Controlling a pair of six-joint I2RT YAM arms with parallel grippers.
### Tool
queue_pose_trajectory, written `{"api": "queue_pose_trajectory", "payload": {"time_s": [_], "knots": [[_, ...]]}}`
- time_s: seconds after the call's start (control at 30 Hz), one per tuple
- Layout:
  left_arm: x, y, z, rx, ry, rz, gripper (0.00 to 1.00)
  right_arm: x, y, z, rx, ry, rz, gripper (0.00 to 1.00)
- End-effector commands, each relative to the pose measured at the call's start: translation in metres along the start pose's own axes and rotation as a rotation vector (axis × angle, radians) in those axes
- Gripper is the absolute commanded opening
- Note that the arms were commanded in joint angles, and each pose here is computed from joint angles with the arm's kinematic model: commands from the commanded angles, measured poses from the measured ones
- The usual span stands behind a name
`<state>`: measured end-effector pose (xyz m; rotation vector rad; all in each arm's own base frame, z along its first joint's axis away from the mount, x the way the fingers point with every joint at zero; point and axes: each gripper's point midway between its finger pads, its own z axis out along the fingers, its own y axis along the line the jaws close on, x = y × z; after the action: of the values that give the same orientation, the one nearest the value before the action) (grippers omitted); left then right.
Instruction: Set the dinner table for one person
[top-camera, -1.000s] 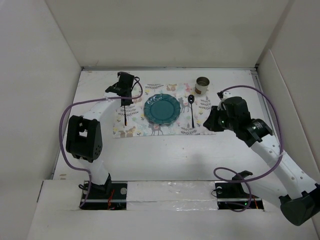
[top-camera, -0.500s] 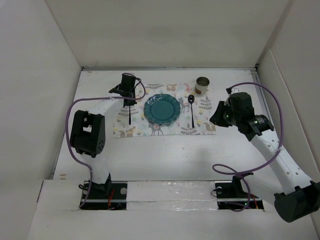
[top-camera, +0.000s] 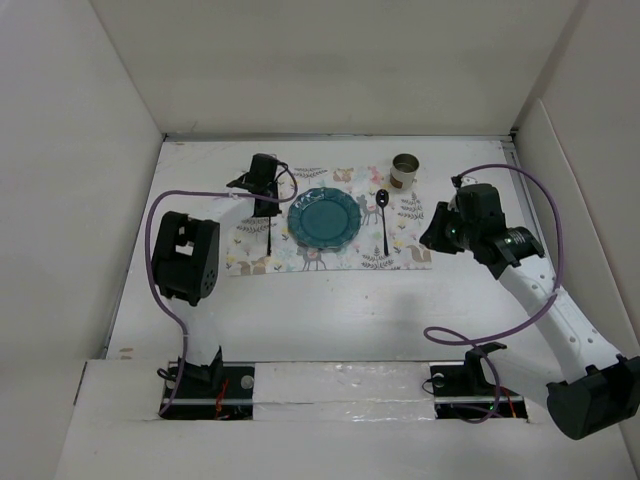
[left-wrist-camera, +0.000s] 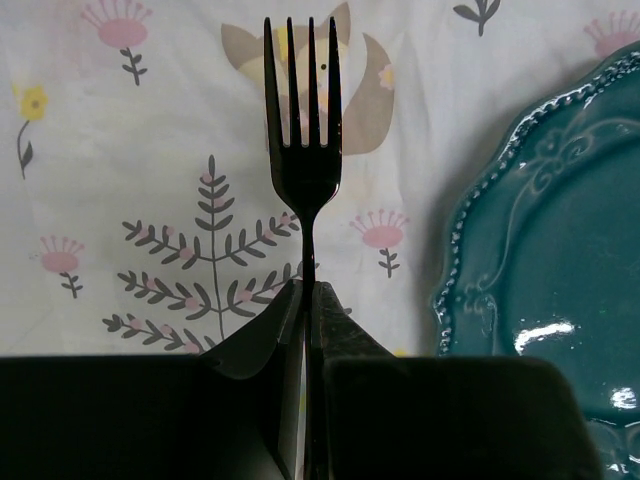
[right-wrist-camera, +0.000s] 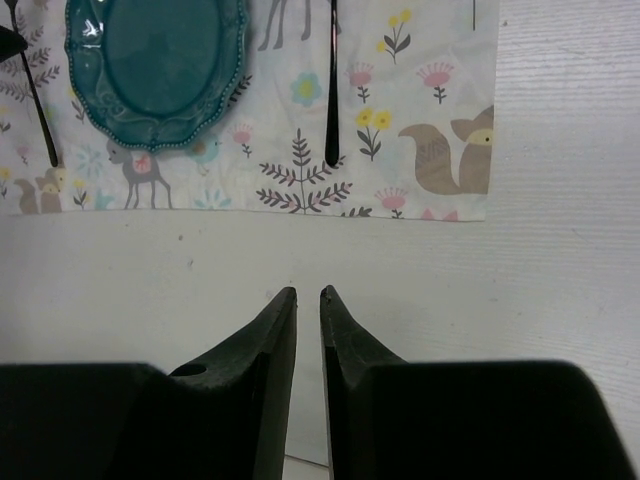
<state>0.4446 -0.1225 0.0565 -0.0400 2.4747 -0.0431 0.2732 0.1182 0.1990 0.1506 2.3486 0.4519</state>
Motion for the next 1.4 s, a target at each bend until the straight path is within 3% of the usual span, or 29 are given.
{"api": "queue_pose_trajectory", "payload": {"time_s": [0.0,0.5,1.37], "knots": [[-0.003,-0.01,0.0,0.03,-0.02,-0.001,0.0,-0.009,-0.002,-0.003,0.015,-0.036,-0.003,0.22],[0.023,0.002,0.018,-0.054,0.048,-0.001,0.0,-0.006,-0.007,-0.002,0.024,-0.03,-0.004,0.23],[0.035,0.012,0.003,-0.08,0.081,0.022,0.0,-0.004,-0.002,-0.003,-0.008,-0.028,-0.021,0.25]]}}
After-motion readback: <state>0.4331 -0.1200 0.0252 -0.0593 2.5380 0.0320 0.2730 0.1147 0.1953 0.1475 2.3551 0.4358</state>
